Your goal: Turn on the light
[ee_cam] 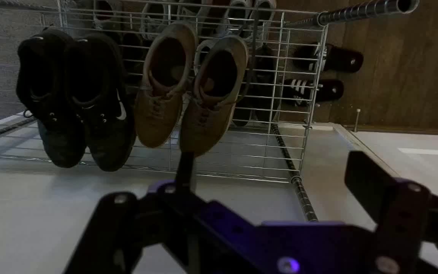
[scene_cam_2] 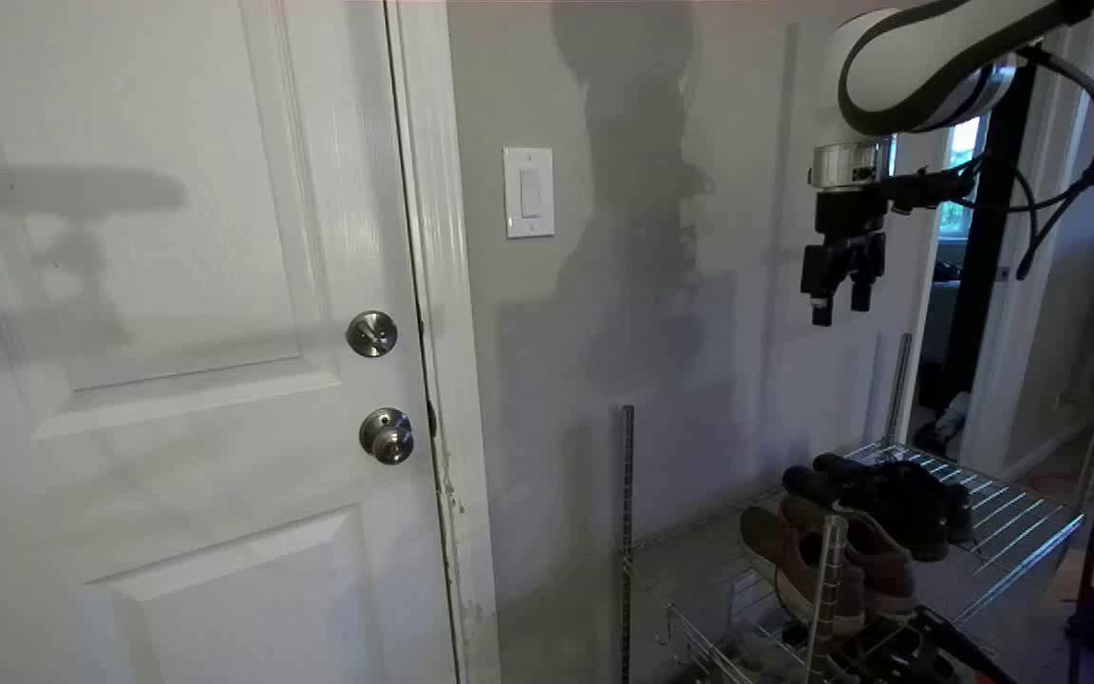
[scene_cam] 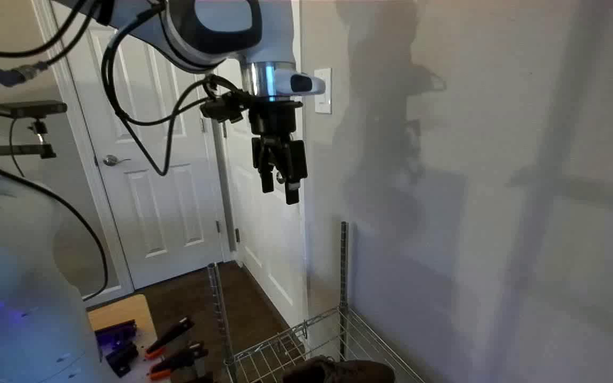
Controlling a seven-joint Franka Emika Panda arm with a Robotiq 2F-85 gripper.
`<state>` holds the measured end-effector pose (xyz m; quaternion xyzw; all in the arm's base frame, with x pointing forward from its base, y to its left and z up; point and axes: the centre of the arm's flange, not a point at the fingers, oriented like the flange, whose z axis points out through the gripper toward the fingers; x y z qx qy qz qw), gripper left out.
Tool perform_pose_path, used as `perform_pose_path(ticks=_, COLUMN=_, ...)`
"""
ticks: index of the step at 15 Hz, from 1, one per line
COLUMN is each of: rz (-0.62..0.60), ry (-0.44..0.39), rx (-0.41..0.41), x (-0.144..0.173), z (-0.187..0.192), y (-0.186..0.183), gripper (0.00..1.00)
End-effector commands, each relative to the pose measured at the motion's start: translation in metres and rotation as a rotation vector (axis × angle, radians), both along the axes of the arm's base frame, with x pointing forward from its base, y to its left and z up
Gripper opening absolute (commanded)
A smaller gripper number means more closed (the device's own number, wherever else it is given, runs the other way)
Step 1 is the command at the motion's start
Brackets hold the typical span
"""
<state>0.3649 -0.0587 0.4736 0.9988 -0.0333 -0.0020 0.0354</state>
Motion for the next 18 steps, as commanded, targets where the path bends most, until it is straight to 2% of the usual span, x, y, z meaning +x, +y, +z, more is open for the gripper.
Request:
perform_pose_path(ticks=1, rz=0.0, ry=0.0, rx=0.0, x=0.0, z=0.0, y=0.0, gripper=1.0)
perform_pose_path(ticks=3, rz=0.0, ry=0.0, rx=0.0, x=0.0, z=0.0, y=0.0, gripper=1.0)
perform_pose_path(ticks=4, rz=0.0, ry=0.0, rx=0.0, x=0.0, z=0.0, y=0.0, gripper=0.95)
perform_pose_path(ticks=5, rz=0.007, ry=0.001, rx=0.008, x=0.0, z=0.0, y=0.0, gripper=0.74)
perform_pose_path(ticks=7, rz=0.025, ry=-0.006, rx=0.002, x=0.0, z=0.0, y=0.0, gripper=0.69)
perform_pose_path(ticks=8, rz=0.031, ry=-0.008, rx=0.002, x=0.0, z=0.0, y=0.001, gripper=0.64)
perform_pose_path(ticks=15, rz=0.077, ry=-0.04, rx=0.012, x=0.005, z=0.002, y=0.012, gripper=0.16)
perform_pose_path(ticks=17, rz=0.091, ry=-0.062, rx=0.009, x=0.008, z=0.004, y=0.017, gripper=0.07)
perform_pose_path(ticks=18, rz=0.096, ry=-0.074, rx=0.009, x=0.009, z=0.005, y=0.02, gripper=0.05)
